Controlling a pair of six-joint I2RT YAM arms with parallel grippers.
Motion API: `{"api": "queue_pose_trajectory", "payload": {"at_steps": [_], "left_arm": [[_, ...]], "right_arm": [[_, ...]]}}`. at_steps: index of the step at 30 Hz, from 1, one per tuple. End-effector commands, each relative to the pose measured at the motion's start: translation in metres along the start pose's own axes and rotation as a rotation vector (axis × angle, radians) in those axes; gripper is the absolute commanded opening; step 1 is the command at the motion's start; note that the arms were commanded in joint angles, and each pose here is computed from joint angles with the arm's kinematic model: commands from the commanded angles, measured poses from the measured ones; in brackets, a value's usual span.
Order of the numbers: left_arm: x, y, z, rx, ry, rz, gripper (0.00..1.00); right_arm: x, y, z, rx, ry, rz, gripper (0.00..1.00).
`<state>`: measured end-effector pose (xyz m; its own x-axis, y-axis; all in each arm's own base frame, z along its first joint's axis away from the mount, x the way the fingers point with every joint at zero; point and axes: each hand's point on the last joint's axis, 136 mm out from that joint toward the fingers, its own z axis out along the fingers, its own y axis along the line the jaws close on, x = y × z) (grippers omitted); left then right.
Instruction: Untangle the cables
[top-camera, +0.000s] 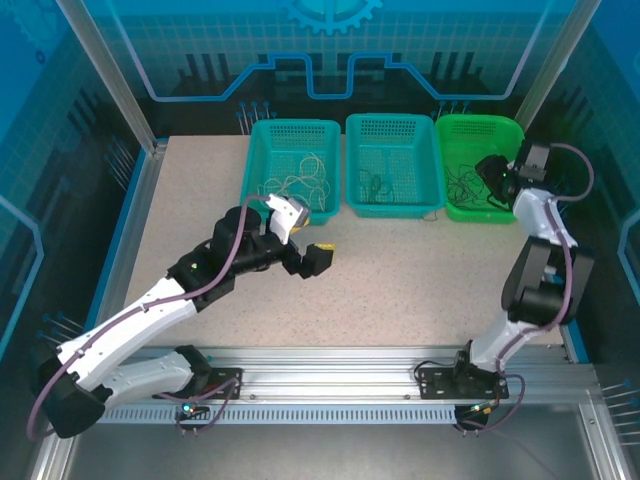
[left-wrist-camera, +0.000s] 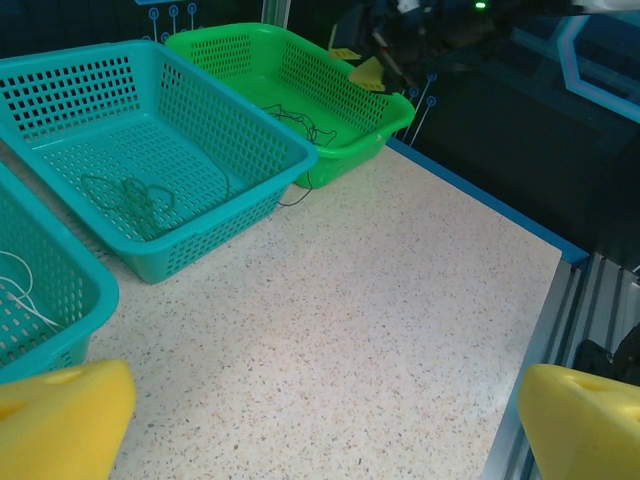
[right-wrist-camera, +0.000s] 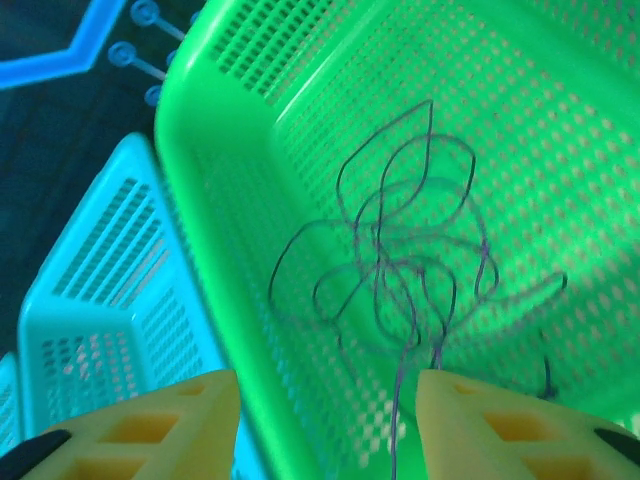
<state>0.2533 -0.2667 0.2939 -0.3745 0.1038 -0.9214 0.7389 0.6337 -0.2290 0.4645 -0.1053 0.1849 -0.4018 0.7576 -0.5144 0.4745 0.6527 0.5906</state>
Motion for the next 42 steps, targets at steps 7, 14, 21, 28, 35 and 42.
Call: {"api": "queue_pose_trajectory", "payload": {"at_steps": [7, 14, 21, 28, 35, 42], "left_arm": [[-0.005, -0.005, 0.017, 0.032, -0.005, 0.01, 0.99], [-0.008, -0.007, 0.023, 0.048, -0.005, 0.009, 0.99], [-0.005, -0.007, 0.019, 0.043, -0.01, -0.004, 0.99], [-0.006, -0.008, 0.01, 0.04, -0.021, 0.011, 0.99], [-0.008, -0.01, 0.005, 0.041, -0.032, 0.022, 0.99], [-0.006, -0.01, 0.003, 0.041, -0.033, 0.019, 0.99]], "right_arm": [[0.129, -0.011, -0.056, 0.006, 0.029, -0.255, 0.49], [0.159, -0.024, -0.017, 0.076, 0.068, -0.443, 0.46], [0.142, -0.006, 0.018, 0.031, -0.021, -0.36, 0.46], [0.154, -0.009, 0.05, 0.017, -0.019, -0.296, 0.44], [0.147, -0.006, 0.061, 0.026, -0.045, -0.292, 0.35], [0.143, -0.01, 0.065, 0.06, -0.064, -0.262, 0.12]]}}
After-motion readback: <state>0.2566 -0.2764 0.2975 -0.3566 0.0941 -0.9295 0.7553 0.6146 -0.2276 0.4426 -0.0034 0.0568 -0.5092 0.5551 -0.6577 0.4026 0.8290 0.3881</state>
